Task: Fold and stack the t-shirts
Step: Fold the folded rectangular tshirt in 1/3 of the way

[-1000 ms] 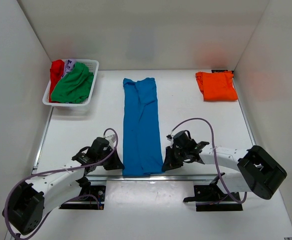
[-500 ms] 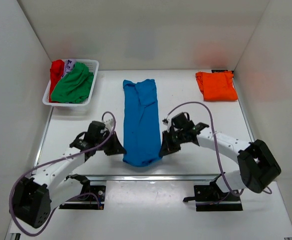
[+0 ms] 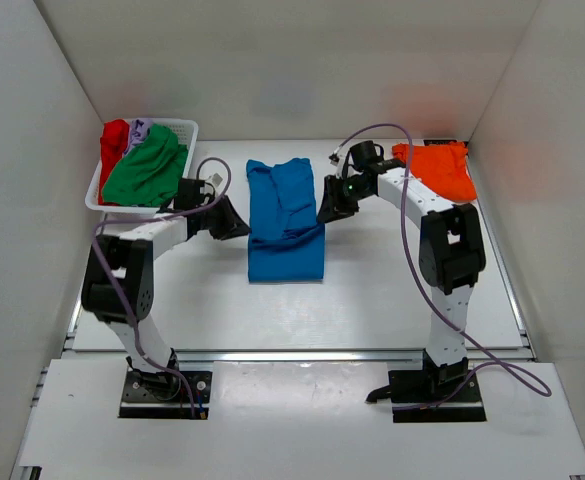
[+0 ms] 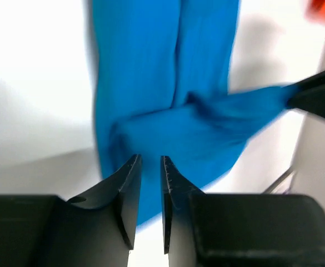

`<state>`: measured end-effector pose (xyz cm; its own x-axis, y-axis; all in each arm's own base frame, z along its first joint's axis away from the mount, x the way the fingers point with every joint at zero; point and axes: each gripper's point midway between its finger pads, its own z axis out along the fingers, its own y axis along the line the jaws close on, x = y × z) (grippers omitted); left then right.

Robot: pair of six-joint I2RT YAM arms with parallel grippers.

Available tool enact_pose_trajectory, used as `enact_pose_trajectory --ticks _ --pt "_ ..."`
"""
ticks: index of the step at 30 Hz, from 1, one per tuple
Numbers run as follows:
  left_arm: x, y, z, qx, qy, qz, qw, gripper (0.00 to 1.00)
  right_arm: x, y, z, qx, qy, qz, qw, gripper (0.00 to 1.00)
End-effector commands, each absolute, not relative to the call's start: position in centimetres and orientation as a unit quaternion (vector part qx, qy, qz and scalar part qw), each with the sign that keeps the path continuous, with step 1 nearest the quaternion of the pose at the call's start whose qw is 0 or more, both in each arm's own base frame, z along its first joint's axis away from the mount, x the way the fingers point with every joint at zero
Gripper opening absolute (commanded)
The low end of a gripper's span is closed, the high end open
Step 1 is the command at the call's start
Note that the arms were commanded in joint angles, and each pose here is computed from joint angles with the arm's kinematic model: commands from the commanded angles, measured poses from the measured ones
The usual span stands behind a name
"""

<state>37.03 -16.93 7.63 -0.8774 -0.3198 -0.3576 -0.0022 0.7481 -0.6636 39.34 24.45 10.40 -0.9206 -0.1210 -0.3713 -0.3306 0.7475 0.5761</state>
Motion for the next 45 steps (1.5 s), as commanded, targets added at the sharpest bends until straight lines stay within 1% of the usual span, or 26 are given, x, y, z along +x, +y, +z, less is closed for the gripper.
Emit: enact_pose_trajectory --ticks 1,2,3,4,6,7,9,10,12,14,15,17,19,20,21,22,27,30,35,40,45 --pt "42.6 -17.2 10.6 -0.100 0.866 -0.399 0.285 0.31 42.9 23.5 11.2 -0.141 0.921 0.308 0.191 0.34" --pt "43.6 -16.7 11.5 -0.102 0.851 -0.415 0.305 0.33 43.3 23.2 11.2 -0.134 0.922 0.306 0.194 0.39" --pt "44.1 -16.3 11.6 -0.116 0.840 -0.429 0.310 0.35 43.2 23.0 11.1 -0.128 0.924 0.303 0.196 0.49" --pt "44.0 -16.0 11.5 -0.132 0.835 -0.437 0.308 0.37 43.1 23.2 10.9 -0.130 0.923 0.301 0.200 0.53" --pt "42.9 -15.2 10.6 -0.150 0.835 -0.433 0.303 0.38 40.8 22.3 9.9 -0.121 0.928 0.293 0.193 0.56" --pt "41.8 -15.3 10.4 -0.146 0.838 -0.431 0.301 0.38 40.5 22.5 9.7 -0.119 0.926 0.297 0.199 0.56" --pt "39.6 -15.2 9.3 -0.151 0.847 -0.413 0.297 0.38 37.6 21.8 8.3 -0.107 0.931 0.297 0.181 0.56" --pt "37.9 -15.2 8.9 -0.150 0.851 -0.409 0.293 0.39 37.2 22.0 8.6 -0.103 0.928 0.306 0.188 0.56" --pt "35.7 -15.7 8.1 -0.149 0.859 -0.392 0.295 0.43 34.3 21.8 7.3 -0.090 0.930 0.312 0.171 0.56" --pt "33.2 -16.0 7.1 -0.150 0.866 -0.376 0.295 0.44 33.1 22.2 6.8 -0.072 0.928 0.320 0.174 0.54" --pt "32.7 -16.5 6.9 -0.146 0.868 -0.369 0.299 0.45 31.8 22.4 6.1 -0.072 0.929 0.322 0.169 0.54" --pt "32.2 -16.7 6.9 -0.148 0.868 -0.361 0.306 0.47 31.3 23.4 6.0 -0.054 0.923 0.337 0.179 0.54" --pt "31.8 -17.7 7.1 -0.134 0.873 -0.356 0.306 0.47 30.1 24.1 5.1 -0.051 0.925 0.337 0.168 0.54" --pt "31.9 -17.9 6.8 -0.130 0.877 -0.351 0.302 0.48 30.4 24.3 5.1 -0.046 0.924 0.336 0.177 0.55" --pt "32.1 -18.2 6.9 -0.125 0.878 -0.349 0.302 0.48 30.3 24.6 5.0 -0.046 0.924 0.337 0.176 0.54" --pt "31.9 -18.1 6.4 -0.125 0.884 -0.340 0.297 0.48 30.0 24.7 4.5 -0.044 0.926 0.334 0.169 0.55" --pt "30.5 -17.6 5.3 -0.135 0.889 -0.328 0.291 0.49 30.2 25.1 3.6 -0.037 0.927 0.332 0.171 0.51" --pt "30.5 -17.3 4.9 -0.137 0.891 -0.324 0.288 0.48 31.1 24.5 3.2 -0.035 0.926 0.333 0.174 0.49" --pt "30.2 -18.3 3.9 -0.118 0.902 -0.319 0.267 0.46 33.4 24.4 3.4 -0.050 0.928 0.326 0.172 0.48" --pt "29.5 -18.4 3.6 -0.116 0.906 -0.308 0.268 0.47 32.4 23.9 2.5 -0.050 0.943 0.292 0.153 0.47" --pt "29.0 -18.4 2.8 -0.118 0.910 -0.302 0.260 0.48 29.9 24.8 2.1 -0.056 0.948 0.284 0.130 0.48"
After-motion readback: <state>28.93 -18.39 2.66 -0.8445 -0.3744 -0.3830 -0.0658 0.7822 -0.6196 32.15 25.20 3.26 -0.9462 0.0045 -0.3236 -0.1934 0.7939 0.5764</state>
